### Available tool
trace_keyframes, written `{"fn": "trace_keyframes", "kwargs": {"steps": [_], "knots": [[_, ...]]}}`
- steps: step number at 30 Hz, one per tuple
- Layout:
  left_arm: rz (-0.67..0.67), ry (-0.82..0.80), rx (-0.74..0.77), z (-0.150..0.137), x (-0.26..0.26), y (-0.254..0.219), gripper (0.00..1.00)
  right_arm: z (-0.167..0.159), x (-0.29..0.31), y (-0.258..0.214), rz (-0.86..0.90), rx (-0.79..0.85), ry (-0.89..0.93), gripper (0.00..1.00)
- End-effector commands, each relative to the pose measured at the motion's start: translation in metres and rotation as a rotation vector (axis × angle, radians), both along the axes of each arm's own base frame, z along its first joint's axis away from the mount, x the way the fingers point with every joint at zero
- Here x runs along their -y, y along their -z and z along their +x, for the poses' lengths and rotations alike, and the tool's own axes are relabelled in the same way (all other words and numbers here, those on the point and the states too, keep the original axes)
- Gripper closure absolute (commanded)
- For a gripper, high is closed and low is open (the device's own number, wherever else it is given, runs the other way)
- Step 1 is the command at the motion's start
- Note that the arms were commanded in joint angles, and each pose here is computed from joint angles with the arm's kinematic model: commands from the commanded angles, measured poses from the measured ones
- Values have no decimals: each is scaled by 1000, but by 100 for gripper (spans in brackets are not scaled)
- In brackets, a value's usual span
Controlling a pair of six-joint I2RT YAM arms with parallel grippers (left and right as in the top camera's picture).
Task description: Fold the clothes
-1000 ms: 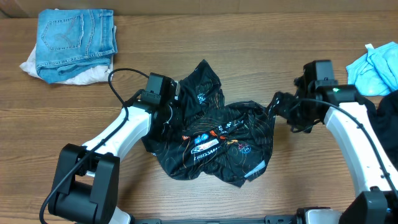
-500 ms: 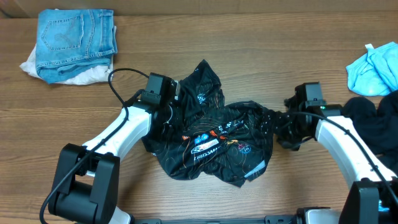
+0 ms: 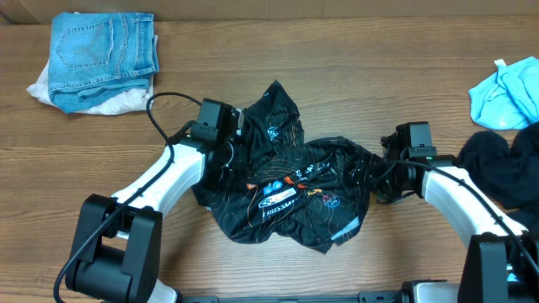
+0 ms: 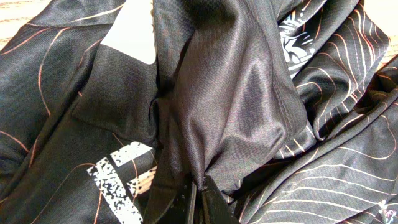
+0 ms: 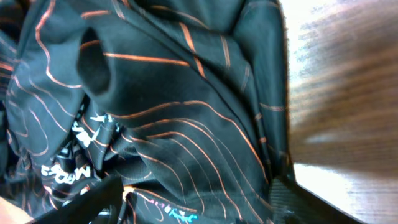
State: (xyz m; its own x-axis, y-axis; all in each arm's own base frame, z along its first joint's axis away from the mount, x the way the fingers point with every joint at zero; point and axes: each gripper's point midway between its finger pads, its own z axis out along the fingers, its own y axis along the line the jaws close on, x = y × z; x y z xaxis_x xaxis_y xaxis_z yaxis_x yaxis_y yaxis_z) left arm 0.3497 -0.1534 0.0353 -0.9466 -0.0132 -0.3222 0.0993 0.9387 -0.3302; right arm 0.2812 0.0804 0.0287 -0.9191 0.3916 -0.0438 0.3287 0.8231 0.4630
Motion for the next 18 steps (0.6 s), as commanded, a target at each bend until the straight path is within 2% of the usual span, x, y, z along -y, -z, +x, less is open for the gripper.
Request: {"fn": "trace_keyframes", "kwargs": {"steps": [1, 5, 6, 9, 10, 14, 18], "knots": [[-2, -12, 18, 8, 1, -5, 96, -3, -2, 10, 10, -27, -4, 27], [-2, -12, 17, 8, 1, -5, 96, -7, -2, 19, 9, -64, -4, 40], [-2, -12, 18, 8, 1, -5, 96, -7, -2, 20, 9, -69, -3, 46], [-2, -12, 18, 8, 1, -5, 96, -6, -2, 21, 8, -67, -4, 74], [-2, -12, 19, 9, 1, -5, 96, -5, -2, 20, 9, -62, -3, 96], [-23, -3, 33, 11, 5, -14, 96, 1, 0, 16, 2, -47, 1, 96], [-39, 32, 101, 20, 10, -52, 96, 14, 3, -3, -17, -31, 5, 96]]}}
